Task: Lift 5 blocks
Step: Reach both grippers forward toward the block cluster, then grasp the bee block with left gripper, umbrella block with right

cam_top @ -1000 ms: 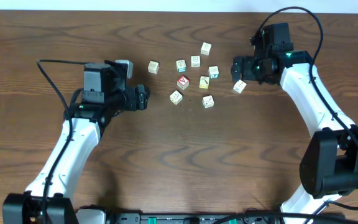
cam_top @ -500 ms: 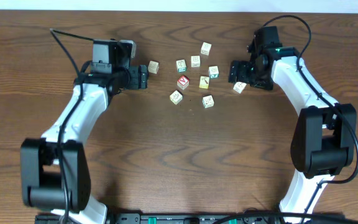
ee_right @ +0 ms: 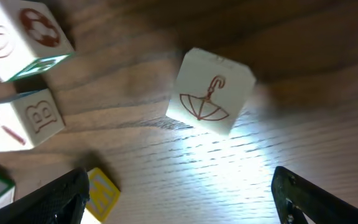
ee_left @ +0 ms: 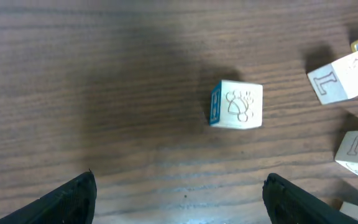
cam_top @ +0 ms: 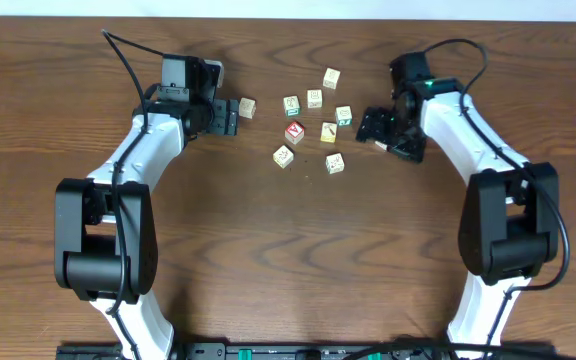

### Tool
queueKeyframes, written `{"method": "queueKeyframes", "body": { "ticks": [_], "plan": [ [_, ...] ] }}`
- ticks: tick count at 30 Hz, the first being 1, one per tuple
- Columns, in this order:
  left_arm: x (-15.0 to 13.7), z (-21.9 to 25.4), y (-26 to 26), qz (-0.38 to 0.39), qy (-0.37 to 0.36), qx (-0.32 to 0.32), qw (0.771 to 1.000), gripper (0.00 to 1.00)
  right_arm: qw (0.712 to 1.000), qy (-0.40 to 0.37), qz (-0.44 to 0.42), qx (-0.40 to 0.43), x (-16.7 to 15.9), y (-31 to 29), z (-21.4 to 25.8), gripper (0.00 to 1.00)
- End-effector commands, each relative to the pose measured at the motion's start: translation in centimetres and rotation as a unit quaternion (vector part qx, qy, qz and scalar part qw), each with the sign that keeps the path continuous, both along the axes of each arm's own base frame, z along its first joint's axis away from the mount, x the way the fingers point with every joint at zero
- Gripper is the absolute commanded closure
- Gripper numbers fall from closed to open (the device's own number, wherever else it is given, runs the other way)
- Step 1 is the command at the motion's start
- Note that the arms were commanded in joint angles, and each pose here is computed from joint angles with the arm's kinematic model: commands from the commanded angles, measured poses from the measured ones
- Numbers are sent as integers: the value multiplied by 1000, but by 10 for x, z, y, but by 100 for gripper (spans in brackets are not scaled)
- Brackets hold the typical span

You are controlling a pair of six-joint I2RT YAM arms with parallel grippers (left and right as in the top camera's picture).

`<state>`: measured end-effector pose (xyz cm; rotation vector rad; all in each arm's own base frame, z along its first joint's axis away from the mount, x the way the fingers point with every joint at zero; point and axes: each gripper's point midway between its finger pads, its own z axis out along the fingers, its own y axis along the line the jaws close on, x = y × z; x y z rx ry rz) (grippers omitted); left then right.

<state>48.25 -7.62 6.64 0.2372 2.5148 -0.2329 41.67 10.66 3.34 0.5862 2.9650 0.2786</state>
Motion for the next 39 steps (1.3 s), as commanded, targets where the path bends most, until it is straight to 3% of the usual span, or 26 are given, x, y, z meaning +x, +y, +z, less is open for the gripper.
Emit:
{"method": "queueKeyframes", "body": {
  "ticks": [1, 9, 20, 27, 32, 39],
  "plan": [
    [13, 9, 6, -1, -22, 21, 1000, 14, 998, 2, -58, -16, 6, 0, -9, 9],
    [20, 15, 6, -2, -37, 23, 999, 14, 996, -28, -85, -21, 29, -13, -19, 12],
    [25, -16, -11, -19, -12, 25, 999, 14, 994, -47, -91, -45, 39, -40, -18, 44],
    [26, -21, -24, -31, -14, 26, 999, 14, 996, -47, -71, -36, 38, -27, -17, 44],
    [25, -22, -23, -30, -11, 28, 999, 14, 996, -48, -59, -40, 35, -14, -18, 61],
    [24, -22, -25, -33, -12, 30, 999, 14, 997, -37, -49, -44, 31, -7, -27, 60]
  ]
}}
